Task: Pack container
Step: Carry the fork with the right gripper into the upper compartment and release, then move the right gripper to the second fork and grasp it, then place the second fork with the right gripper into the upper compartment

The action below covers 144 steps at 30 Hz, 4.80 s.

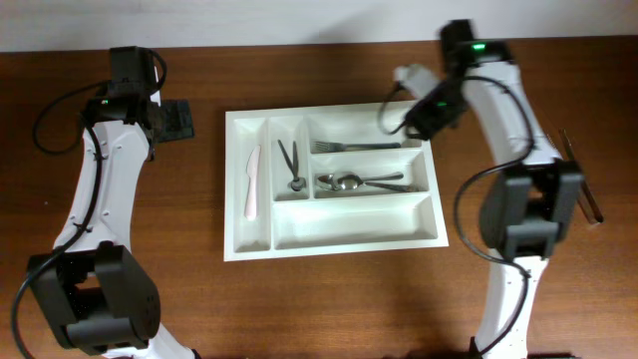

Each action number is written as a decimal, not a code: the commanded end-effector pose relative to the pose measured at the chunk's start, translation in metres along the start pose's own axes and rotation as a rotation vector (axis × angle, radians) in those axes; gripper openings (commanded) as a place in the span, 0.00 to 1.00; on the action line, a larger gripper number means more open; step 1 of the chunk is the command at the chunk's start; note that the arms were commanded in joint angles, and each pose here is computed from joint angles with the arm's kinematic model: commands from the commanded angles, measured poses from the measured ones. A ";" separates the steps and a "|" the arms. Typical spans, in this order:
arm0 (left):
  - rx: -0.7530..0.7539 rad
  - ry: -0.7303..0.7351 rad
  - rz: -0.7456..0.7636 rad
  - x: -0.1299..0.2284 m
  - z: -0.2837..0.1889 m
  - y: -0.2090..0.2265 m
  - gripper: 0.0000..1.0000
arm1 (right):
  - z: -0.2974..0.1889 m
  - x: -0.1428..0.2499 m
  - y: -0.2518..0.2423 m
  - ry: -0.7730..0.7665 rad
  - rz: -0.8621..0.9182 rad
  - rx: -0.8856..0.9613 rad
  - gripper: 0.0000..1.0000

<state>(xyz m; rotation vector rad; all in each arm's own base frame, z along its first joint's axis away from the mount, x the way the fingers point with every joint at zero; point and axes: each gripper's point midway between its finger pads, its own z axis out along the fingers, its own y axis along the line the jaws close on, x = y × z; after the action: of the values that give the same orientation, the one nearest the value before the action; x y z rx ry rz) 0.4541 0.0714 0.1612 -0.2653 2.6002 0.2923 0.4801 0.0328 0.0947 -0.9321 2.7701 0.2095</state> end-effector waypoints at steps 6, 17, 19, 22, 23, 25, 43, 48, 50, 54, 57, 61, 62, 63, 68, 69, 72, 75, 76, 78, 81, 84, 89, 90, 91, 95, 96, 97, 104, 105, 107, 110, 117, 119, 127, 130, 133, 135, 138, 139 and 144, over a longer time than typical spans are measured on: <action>-0.009 -0.013 0.015 -0.005 -0.002 0.001 0.99 | -0.054 0.077 -0.058 0.030 0.444 0.031 0.71; -0.009 -0.013 0.014 -0.005 -0.002 0.001 0.99 | -0.065 0.087 -0.074 -0.077 1.008 -0.094 0.99; -0.009 -0.013 0.015 -0.005 -0.002 0.001 0.99 | -0.065 0.090 -0.081 -0.073 1.212 -0.077 0.99; -0.009 -0.013 0.014 -0.005 -0.002 0.001 0.99 | -0.065 0.111 -0.099 -0.048 1.681 0.080 0.99; -0.009 -0.013 0.014 -0.005 -0.002 0.001 0.99 | -0.065 0.116 -0.101 -0.044 1.779 0.117 0.99; -0.009 -0.013 0.015 -0.005 -0.002 0.001 0.99 | -0.067 0.131 -0.102 -0.029 2.026 0.207 0.99; -0.009 -0.013 0.014 -0.005 -0.002 0.001 0.99 | -0.057 0.201 -0.079 0.088 2.648 0.645 0.99; -0.009 -0.013 0.015 -0.005 -0.002 0.001 0.99 | -0.036 0.216 -0.078 0.119 2.682 0.672 0.99; -0.009 -0.013 0.015 -0.005 -0.002 0.001 0.99 | -0.027 0.222 -0.080 0.118 2.693 0.672 1.00; -0.009 -0.013 0.015 -0.005 -0.002 0.001 0.99 | -0.016 0.231 -0.085 0.102 2.714 0.667 0.98; -0.009 -0.013 0.015 -0.005 -0.002 0.001 0.99 | -0.011 0.229 -0.096 0.039 2.722 0.646 0.98; -0.009 -0.013 0.015 -0.005 -0.002 0.001 0.99 | -0.009 0.222 -0.109 -0.042 2.725 0.617 0.89; -0.009 -0.013 0.014 -0.005 -0.002 0.001 0.99 | -0.010 0.223 -0.113 -0.065 2.719 0.640 0.86; -0.009 -0.013 0.014 -0.005 -0.002 0.001 0.99 | -0.010 0.224 -0.114 -0.071 2.718 0.643 0.84; -0.009 -0.013 0.015 -0.005 -0.002 0.001 0.99 | -0.007 0.222 -0.118 -0.103 2.718 0.636 0.72; -0.009 -0.013 0.014 -0.005 -0.002 0.001 0.99 | -0.005 0.223 -0.118 -0.103 2.718 0.636 0.71; -0.009 -0.013 0.014 -0.005 -0.002 0.001 0.99 | 0.001 0.225 -0.117 -0.101 2.718 0.637 0.72; -0.009 -0.013 0.014 -0.005 -0.002 0.001 0.99 | 0.009 0.228 -0.116 -0.102 2.718 0.637 0.72; -0.009 -0.013 0.015 -0.005 -0.002 0.001 0.99 | 0.011 0.229 -0.116 -0.105 2.718 0.635 0.71; -0.009 -0.013 0.014 -0.005 -0.002 0.001 0.99 | 0.014 0.230 -0.116 -0.104 2.718 0.636 0.61; -0.009 -0.013 0.014 -0.005 -0.002 0.001 0.99 | 0.020 0.233 -0.113 -0.096 2.718 0.639 0.46; -0.009 -0.013 0.014 -0.005 -0.002 0.001 0.99 | 0.023 0.235 -0.113 -0.094 2.717 0.639 0.33; -0.009 -0.013 0.015 -0.005 -0.002 0.001 0.99 | 0.024 0.234 -0.113 -0.098 2.717 0.637 0.04; -0.009 -0.013 0.014 -0.005 -0.002 0.001 0.99 | 0.024 0.234 -0.113 -0.098 2.717 0.638 0.04; -0.009 -0.013 0.014 -0.005 -0.002 0.001 0.99 | 0.024 0.234 -0.113 -0.095 2.708 0.636 0.04; -0.009 -0.013 0.014 -0.005 -0.002 0.001 0.99 | 0.024 0.233 -0.115 -0.090 2.662 0.626 0.04; -0.009 -0.013 0.014 -0.005 -0.002 0.001 0.99 | 0.023 0.232 -0.116 -0.090 2.646 0.623 0.04; -0.009 -0.013 0.014 -0.005 -0.002 0.001 0.99 | 0.022 0.231 -0.117 -0.091 2.637 0.620 0.04; -0.009 -0.013 0.014 -0.005 -0.002 0.001 0.99 | -0.005 0.204 -0.145 -0.195 2.476 0.562 0.04; -0.009 -0.013 0.014 -0.005 -0.002 0.001 0.99 | -0.012 0.197 -0.152 -0.224 2.435 0.550 0.04; -0.009 -0.013 0.014 -0.005 -0.002 0.001 0.99 | -0.028 0.178 -0.165 -0.287 2.338 0.527 0.04; -0.009 -0.013 0.014 -0.005 -0.002 0.001 0.99 | -0.063 0.136 -0.184 -0.414 2.128 0.496 0.04; -0.009 -0.013 0.014 -0.005 -0.002 0.001 0.99 | -0.155 0.003 -0.178 -0.651 1.414 0.498 0.04; -0.009 -0.013 0.014 -0.005 -0.002 0.001 0.99 | -0.172 -0.034 -0.157 -0.671 1.206 0.494 0.04; -0.009 -0.013 0.014 -0.005 -0.002 0.001 0.99 | -0.159 -0.117 -0.058 -0.543 0.495 0.479 0.04; -0.009 -0.013 0.015 -0.005 -0.002 0.001 0.99 | -0.142 -0.128 -0.018 -0.440 0.172 0.453 0.04; -0.009 -0.013 0.014 -0.005 -0.002 0.001 0.99 | -0.127 -0.136 0.022 -0.367 -0.070 0.410 0.04; -0.009 -0.013 0.015 -0.005 -0.002 0.001 0.99 | -0.121 -0.136 0.038 -0.334 -0.170 0.389 0.04; -0.009 -0.013 0.015 -0.005 -0.002 0.001 0.99 | -0.110 -0.131 0.057 -0.267 -0.313 0.368 0.04; -0.009 -0.013 0.014 -0.005 -0.002 0.001 0.99 | -0.107 -0.128 0.062 -0.241 -0.355 0.358 0.04; -0.009 -0.013 0.015 -0.005 -0.002 0.001 0.99 | -0.100 -0.114 0.073 -0.163 -0.481 0.329 0.04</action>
<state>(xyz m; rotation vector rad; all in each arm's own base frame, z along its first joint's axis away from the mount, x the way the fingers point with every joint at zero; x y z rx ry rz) 0.4541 0.0714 0.1612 -0.2653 2.6002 0.2923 0.5131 0.1358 0.2108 -1.2385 2.3490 -0.1977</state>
